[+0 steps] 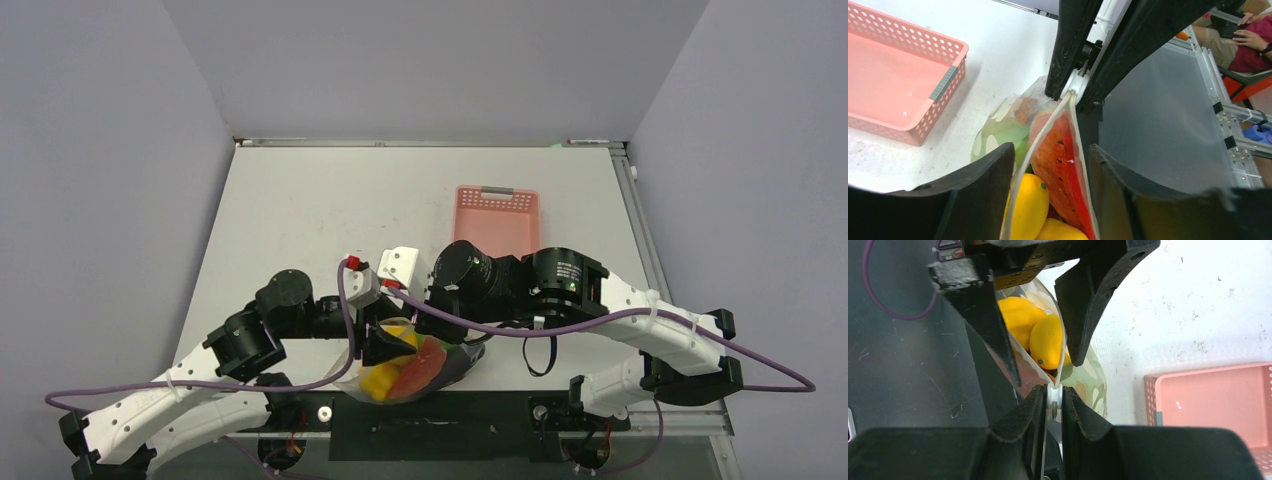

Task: Place the food in the zip-top bag and seal the zipper
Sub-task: Zip the zipper food storage bag at the center of the board.

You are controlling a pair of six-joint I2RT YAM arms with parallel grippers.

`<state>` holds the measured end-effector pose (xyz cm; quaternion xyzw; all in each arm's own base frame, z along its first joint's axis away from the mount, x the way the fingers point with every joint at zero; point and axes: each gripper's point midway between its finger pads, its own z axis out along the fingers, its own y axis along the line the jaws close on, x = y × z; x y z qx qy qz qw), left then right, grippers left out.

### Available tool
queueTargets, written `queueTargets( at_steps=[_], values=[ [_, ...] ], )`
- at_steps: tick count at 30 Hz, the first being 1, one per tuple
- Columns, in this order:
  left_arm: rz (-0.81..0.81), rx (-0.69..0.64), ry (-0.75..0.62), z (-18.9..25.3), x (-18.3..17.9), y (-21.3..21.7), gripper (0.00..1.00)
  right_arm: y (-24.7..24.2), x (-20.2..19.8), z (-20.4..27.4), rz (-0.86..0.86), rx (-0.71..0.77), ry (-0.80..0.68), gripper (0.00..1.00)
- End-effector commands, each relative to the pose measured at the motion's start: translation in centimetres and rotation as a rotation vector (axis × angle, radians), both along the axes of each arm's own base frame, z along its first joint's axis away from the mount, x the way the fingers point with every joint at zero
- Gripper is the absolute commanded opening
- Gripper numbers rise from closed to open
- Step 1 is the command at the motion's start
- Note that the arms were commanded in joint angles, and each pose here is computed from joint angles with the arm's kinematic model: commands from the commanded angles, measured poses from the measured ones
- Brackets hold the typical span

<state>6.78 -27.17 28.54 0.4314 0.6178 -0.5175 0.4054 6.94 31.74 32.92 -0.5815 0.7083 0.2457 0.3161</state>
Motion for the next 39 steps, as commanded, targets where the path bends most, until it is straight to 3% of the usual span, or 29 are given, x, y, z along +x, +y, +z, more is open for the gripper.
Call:
queueTargets(
  at_steps=[1,5,8,16,21,29,39],
  values=[
    [0.022,-0.022,-0.047,1.7,0.3,0.1,0.48,1.2,0.5,4.0,-0.041,0.157,-0.029,0.05],
    [0.035,-0.017,-0.049,1.7,0.6,0.2,0.32,1.2,0.5,3.5,-0.044,0.145,-0.025,0.05],
    [0.033,-0.009,-0.055,1.7,0.5,0.3,0.00,1.1,0.5,3.3,-0.047,0.142,-0.025,0.05],
    [0.012,-0.034,-0.054,2.4,0.0,0.3,0.00,0.7,0.4,3.0,-0.045,0.165,-0.030,0.13],
    [-0.016,-0.073,-0.058,3.3,-0.7,0.5,0.00,0.1,0.5,3.0,-0.035,0.209,-0.058,0.40],
    [-0.060,-0.137,-0.052,4.8,-2.0,1.0,0.00,-1.2,-0.8,3.9,0.102,0.371,-0.150,0.62],
    [-0.091,-0.160,-0.037,5.4,-2.7,1.1,0.00,-1.2,-1.9,3.2,0.183,0.505,-0.194,0.66]
  ],
)
